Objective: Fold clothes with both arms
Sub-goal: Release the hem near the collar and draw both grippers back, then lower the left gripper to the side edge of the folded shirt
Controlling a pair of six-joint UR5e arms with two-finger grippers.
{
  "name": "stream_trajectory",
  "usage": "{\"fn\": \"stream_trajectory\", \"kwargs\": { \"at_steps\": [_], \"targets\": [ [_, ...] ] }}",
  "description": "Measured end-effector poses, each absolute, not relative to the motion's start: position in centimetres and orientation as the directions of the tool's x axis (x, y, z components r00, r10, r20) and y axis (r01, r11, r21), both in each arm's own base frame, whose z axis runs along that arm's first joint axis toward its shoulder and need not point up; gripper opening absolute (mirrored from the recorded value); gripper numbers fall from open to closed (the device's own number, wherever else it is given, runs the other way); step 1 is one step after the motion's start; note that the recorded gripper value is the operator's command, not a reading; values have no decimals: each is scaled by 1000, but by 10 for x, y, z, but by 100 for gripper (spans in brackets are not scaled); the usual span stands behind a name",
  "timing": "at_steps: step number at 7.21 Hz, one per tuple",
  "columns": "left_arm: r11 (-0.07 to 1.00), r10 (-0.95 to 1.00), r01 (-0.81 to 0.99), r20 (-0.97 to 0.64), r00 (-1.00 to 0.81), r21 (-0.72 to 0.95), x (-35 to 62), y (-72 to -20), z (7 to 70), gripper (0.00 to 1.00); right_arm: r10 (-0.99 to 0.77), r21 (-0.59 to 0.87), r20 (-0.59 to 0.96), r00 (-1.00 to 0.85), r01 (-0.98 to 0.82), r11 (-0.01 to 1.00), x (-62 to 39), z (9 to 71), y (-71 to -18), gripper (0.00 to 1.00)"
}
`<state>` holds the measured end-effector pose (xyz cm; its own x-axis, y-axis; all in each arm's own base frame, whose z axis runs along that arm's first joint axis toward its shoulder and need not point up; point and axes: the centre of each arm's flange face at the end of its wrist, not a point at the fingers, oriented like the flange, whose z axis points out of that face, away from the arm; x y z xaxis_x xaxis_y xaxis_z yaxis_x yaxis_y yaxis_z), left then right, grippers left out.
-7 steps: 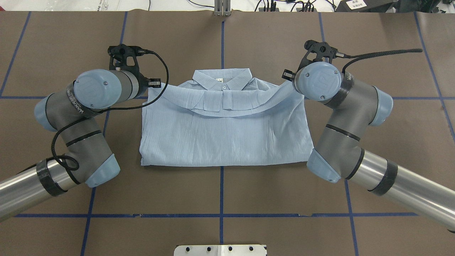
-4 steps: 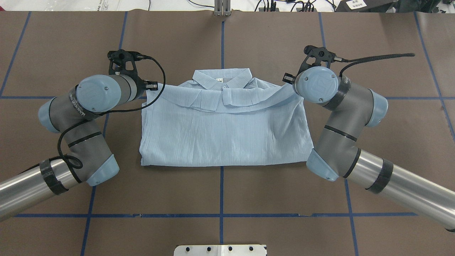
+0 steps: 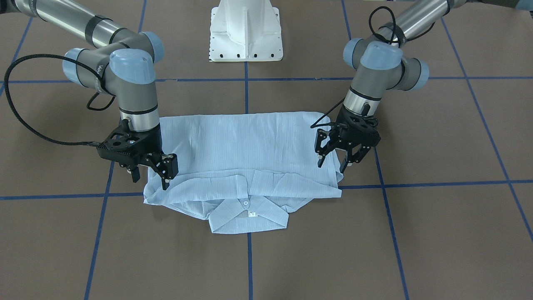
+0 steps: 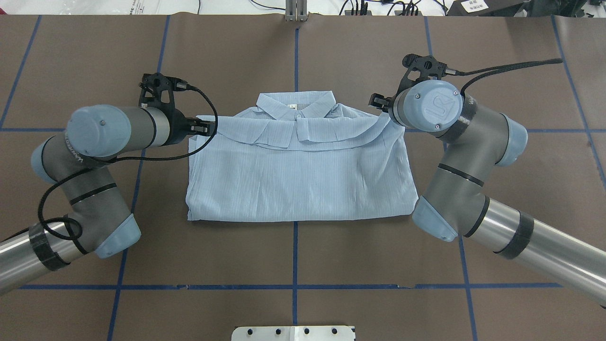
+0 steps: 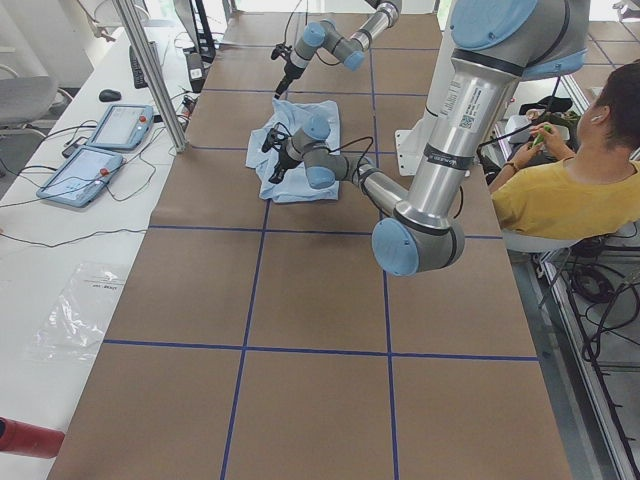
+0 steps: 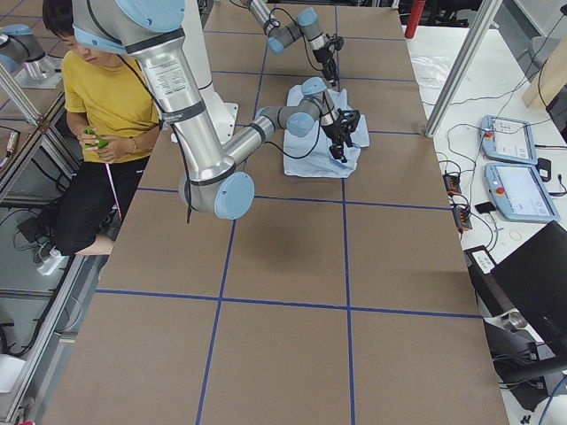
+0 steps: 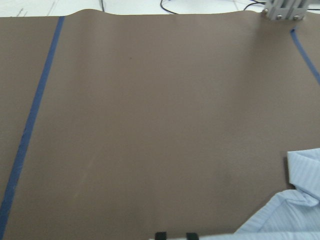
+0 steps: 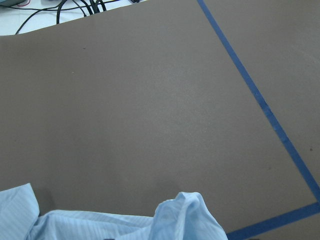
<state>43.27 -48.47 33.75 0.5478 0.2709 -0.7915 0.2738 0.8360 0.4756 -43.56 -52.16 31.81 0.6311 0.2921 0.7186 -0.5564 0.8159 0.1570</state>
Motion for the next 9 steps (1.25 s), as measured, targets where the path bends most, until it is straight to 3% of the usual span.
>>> {"fn": "stream_trajectory", "kwargs": {
  "at_steps": [3, 4, 5, 8, 9],
  "targets": [
    [875, 289, 207, -813, 505, 439, 407, -405, 369, 100, 269, 161, 729, 629, -540, 826, -422, 318, -511, 100],
    [893, 254, 210, -830, 497, 399, 417, -382, 374, 93, 268, 161, 730, 629, -539, 827, -422, 318, -510, 100],
    [901, 227, 219, -838, 496, 373, 431, -364, 378, 75, 267, 162, 730, 629, -539, 827, -422, 318, -510, 100],
    [910, 218, 208, -842, 493, 358, 459, -340, 381, 59, 267, 162, 729, 631, -537, 828, -423, 319, -509, 100],
    [913, 224, 197, -842, 490, 357, 467, -335, 380, 44, 266, 162, 729, 630, -537, 828, -424, 319, -509, 100]
  ]
}}
